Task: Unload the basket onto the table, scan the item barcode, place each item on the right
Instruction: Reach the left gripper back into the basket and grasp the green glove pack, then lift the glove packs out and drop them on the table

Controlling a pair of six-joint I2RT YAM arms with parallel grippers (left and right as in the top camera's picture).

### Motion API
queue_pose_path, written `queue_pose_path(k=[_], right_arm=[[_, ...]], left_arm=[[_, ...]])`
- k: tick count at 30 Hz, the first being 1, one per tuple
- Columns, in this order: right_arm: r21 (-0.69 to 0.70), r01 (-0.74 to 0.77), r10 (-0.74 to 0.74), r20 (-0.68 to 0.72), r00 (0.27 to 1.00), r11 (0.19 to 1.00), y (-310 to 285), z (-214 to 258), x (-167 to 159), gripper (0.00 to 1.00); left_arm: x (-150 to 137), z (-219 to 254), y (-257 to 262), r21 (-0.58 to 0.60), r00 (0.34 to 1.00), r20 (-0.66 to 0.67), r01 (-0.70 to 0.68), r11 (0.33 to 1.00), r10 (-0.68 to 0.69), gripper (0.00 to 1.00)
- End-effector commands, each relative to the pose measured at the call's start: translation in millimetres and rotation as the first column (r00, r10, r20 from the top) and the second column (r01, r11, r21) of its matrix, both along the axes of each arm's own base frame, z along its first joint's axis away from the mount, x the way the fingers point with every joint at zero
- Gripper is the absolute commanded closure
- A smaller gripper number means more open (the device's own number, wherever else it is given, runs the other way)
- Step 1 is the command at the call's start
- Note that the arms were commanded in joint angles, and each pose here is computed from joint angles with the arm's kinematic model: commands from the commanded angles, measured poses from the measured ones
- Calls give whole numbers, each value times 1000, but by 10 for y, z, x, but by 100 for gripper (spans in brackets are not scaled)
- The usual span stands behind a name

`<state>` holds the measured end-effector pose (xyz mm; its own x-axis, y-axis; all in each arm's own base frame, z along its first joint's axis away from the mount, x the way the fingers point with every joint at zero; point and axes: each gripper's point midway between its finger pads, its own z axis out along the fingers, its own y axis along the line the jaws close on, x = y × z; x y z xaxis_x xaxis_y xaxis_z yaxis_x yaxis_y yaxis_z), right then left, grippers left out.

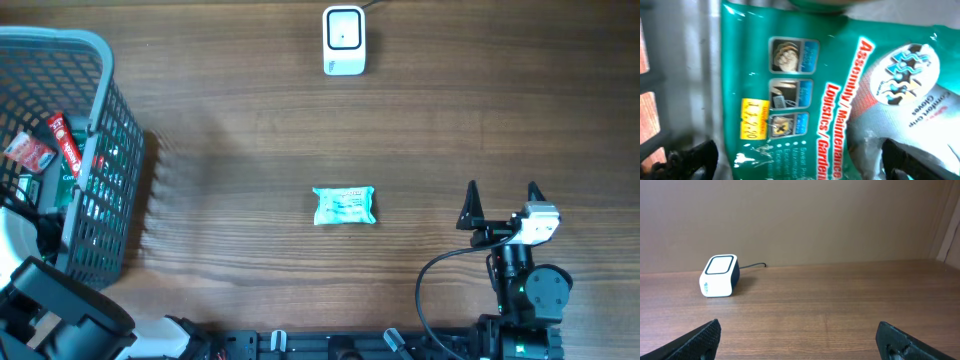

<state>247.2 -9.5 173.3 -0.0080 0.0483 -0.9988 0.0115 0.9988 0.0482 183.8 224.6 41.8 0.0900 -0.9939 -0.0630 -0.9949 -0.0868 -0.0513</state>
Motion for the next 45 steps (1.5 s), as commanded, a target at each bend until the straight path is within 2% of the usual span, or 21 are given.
queue_pose_path(k=[1, 3, 4, 7, 12, 17, 25, 29, 32, 36, 39, 44, 45], right_arm=[[6, -14, 14, 6, 1000, 1000, 27, 10, -2, 0], [6, -14, 14, 6, 1000, 1000, 27, 10, -2, 0], [6, -14, 14, 6, 1000, 1000, 27, 10, -2, 0], [6, -14, 14, 6, 1000, 1000, 27, 10, -2, 0], [6, -14, 14, 6, 1000, 1000, 27, 10, -2, 0], [6, -15, 15, 6, 1000, 1000, 27, 10, -2, 0], [6, -15, 15, 6, 1000, 1000, 27, 10, -2, 0], [6, -15, 15, 6, 1000, 1000, 27, 10, -2, 0], [6, -14, 14, 5, 1000, 1000, 27, 10, -2, 0], [6, -14, 14, 6, 1000, 1000, 27, 10, -2, 0], [6, -14, 14, 5, 1000, 1000, 27, 10, -2, 0], [5, -14, 14, 5, 1000, 1000, 27, 10, -2, 0], [6, -14, 14, 6, 1000, 1000, 27, 10, -2, 0]], left_arm=[[32, -46, -70, -44, 999, 30, 24, 999, -23, 59], [33, -46, -70, -43, 999, 30, 29, 999, -28, 89], [36, -44, -68, -41, 999, 31, 44, 998, -43, 96], [82, -12, -41, -29, 997, 52, 59, 998, -58, 96], [451, 385, -19, -16, 964, 247, 105, 994, -98, 96], [662, 1155, 134, 147, 909, 388, 106, 983, -156, 96], [597, 2190, 53, 408, 813, 516, 45, 912, -271, 96], [489, 2583, -119, 476, 760, 576, -11, 879, -302, 96], [396, 2869, -281, 507, 707, 632, -66, 860, -318, 96], [266, 3236, -476, 588, 640, 658, -110, 801, -396, 96], [246, 3336, -604, 582, 597, 688, -115, 805, -412, 96], [457, 3584, -971, 576, 392, 750, 8, 817, -533, 96], [462, 3628, -1007, 585, 371, 750, 13, 811, -548, 96]])
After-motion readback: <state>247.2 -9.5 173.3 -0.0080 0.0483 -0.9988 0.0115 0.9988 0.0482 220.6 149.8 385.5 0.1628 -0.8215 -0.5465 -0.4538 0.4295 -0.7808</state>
